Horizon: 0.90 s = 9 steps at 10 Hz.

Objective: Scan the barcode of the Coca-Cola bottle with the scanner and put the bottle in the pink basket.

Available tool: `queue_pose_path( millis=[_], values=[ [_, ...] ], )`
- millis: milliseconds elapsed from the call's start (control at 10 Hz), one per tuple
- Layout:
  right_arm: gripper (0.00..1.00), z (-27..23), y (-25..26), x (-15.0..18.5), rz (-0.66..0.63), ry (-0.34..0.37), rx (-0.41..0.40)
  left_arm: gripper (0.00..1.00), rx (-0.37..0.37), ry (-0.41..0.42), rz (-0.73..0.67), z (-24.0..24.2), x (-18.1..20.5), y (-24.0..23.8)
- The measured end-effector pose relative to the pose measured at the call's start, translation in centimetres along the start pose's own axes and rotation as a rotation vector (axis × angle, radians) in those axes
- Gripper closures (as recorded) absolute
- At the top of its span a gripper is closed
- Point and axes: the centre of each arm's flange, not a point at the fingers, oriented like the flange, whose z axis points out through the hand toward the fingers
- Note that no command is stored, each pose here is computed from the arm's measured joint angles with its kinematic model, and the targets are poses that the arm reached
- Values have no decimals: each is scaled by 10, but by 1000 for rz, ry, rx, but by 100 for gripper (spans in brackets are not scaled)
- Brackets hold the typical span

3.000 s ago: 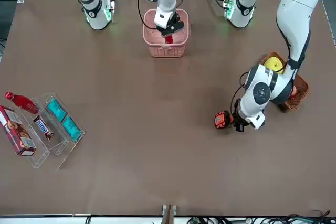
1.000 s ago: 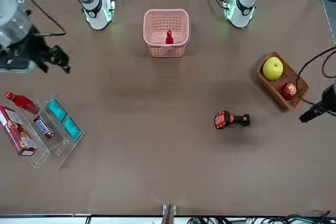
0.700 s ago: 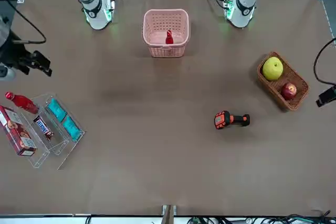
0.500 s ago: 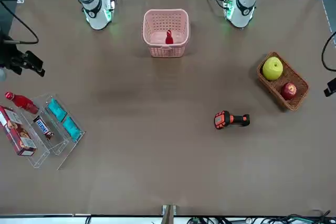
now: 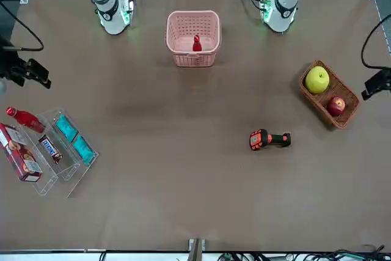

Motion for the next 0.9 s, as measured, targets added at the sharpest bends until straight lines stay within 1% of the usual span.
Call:
queue_pose_path(
  millis=[200, 900],
  values=[
    [0, -1, -1, 0, -4, 2, 0, 0, 0, -3, 8, -1, -2, 10],
    [0, -5, -3, 0, -26, 11, 1, 0, 0, -6, 5, -1, -2, 9]
  ],
)
